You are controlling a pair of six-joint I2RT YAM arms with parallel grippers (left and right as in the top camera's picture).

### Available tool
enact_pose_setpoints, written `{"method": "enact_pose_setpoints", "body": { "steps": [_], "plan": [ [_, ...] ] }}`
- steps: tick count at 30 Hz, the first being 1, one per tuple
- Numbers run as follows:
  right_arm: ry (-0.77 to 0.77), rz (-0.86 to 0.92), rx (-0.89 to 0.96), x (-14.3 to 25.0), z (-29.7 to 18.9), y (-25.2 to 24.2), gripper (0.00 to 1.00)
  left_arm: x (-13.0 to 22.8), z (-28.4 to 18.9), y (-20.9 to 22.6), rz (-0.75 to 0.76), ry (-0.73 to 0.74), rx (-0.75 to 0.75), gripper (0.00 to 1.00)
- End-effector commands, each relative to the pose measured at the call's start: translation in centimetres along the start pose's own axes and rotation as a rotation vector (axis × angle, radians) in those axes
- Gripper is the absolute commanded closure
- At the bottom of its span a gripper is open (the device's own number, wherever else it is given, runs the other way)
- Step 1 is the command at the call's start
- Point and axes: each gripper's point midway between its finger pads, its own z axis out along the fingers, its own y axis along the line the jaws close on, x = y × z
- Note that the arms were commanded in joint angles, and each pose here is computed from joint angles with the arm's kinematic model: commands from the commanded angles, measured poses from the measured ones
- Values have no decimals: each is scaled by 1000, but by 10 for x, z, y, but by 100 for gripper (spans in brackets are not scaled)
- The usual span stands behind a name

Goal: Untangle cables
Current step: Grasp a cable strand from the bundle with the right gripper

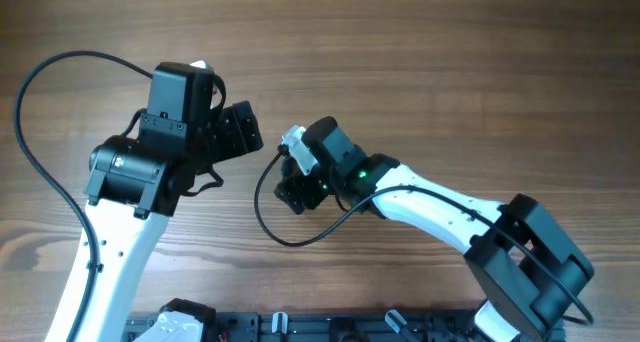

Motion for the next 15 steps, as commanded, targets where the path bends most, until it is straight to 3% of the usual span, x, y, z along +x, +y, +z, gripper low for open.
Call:
{"method": "enact_pose_setpoints", "body": {
  "steps": [1,4,10,12,15],
  "plan": [
    [30,13,68,8,5,-12,27,-3,-2,-2,-7,-5,13,14],
    [93,30,184,28,2,-33,27,-2,-2,-2,-7,-1,11,14],
    [157,39,207,53,4,-40,29,-2,-2,-2,-7,0,11,14],
    [155,54,208,53,4,-40,43,-1,-2,-1,-7,4,9,13],
    [152,90,207,53,5,-39,84,0,-2,-1,-7,7,7,13]
  ]
}}
